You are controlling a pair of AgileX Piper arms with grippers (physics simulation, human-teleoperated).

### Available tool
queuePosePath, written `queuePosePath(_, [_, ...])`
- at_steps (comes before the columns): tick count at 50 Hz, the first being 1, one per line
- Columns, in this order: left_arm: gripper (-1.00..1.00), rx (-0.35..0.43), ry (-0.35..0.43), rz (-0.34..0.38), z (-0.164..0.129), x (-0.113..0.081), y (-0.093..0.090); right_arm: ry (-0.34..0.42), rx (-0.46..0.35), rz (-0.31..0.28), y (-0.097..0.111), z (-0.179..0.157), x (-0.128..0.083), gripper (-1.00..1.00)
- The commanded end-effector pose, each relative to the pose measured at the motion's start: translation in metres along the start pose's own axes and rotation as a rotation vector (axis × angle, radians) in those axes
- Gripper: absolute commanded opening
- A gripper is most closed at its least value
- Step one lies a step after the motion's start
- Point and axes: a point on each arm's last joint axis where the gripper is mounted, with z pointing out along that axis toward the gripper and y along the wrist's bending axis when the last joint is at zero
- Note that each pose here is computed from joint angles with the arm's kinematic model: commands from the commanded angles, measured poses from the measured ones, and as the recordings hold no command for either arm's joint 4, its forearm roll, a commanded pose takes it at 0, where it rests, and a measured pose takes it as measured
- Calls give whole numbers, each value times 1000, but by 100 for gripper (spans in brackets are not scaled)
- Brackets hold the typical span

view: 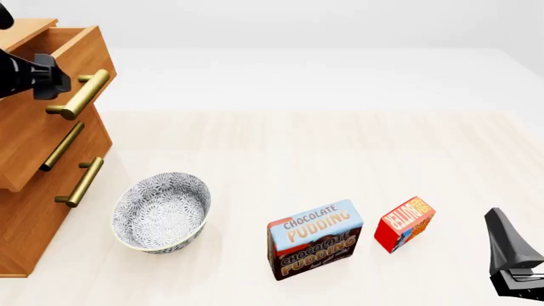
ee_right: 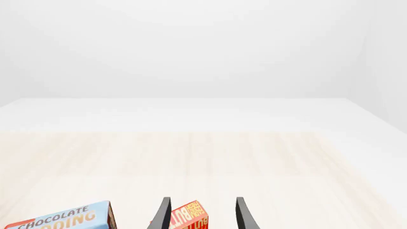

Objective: Put the butter at the back in the top drawer of the cabinet and close it.

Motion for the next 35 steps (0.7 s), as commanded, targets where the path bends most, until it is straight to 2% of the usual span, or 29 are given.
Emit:
queuePosePath(1, [100,-1,8,2,4,2,0,0,0,0,0,0,0,100])
queuePosePath(35, [100,16,7,16,3,4,-5,0,0,0,0,0,0,100])
